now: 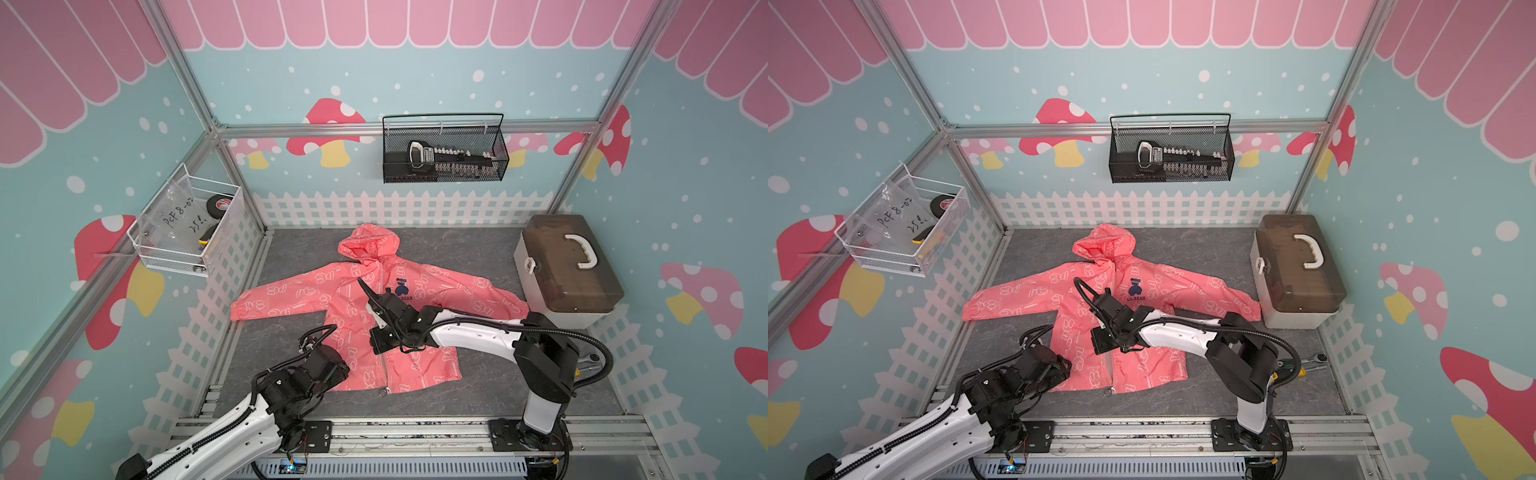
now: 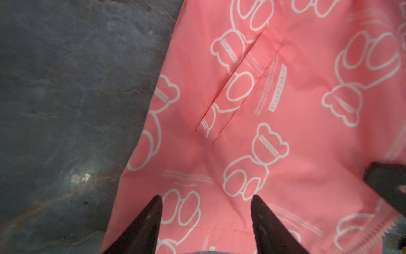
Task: Unzip the jacket
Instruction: Smooth out the jacket at the center of the board.
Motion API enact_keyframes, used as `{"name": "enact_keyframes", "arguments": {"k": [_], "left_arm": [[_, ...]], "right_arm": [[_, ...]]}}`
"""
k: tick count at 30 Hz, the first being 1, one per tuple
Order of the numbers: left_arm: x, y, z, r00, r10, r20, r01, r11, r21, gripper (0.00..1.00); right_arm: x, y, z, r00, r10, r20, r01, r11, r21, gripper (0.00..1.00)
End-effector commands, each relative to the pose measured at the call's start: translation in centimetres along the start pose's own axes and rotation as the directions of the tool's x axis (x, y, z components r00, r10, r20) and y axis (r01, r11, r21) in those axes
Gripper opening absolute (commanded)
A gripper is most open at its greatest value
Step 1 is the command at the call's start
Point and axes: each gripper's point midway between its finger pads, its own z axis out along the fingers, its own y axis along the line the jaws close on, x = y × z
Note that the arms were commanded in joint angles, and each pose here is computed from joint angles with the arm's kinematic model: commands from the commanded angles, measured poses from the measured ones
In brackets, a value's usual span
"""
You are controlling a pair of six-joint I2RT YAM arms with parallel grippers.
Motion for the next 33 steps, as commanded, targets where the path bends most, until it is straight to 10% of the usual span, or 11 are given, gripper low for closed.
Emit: {"name": "enact_keyframes", "arguments": {"k": [1,12,19,27,33], "left_arm": [[-0.6,0.1,-0.6,0.999,0.038,0.024,-0.037,0.999,-0.023,0.64],[-1.7,0.4,-2.0,0.996,0.061,0.060,-0.058,0.997,-0.052,0.62],[-2.1,0.5,-2.8,0.994,0.081,0.069,-0.078,0.996,-0.049,0.60],[-2.5,-3.5,-2.5,0.991,0.109,0.073,-0.115,0.990,0.076,0.54],[-2.1,-6.2,-1.2,0.992,0.118,0.039,-0.122,0.981,0.151,0.45]], "right_arm": [[0.8,-1.4,-1.0,1.000,0.001,-0.013,0.000,0.997,0.081,0.01],[4.0,-3.6,2.4,0.994,0.031,-0.105,-0.019,0.993,0.116,0.27],[2.7,-6.4,-2.7,0.998,-0.051,-0.032,0.058,0.953,0.298,0.59],[-7.5,-8.1,-6.6,0.968,-0.209,0.138,0.168,0.951,0.261,0.30],[-16.2,-7.5,-3.7,0.948,-0.107,0.299,0.135,0.988,-0.076,0.16]]}}
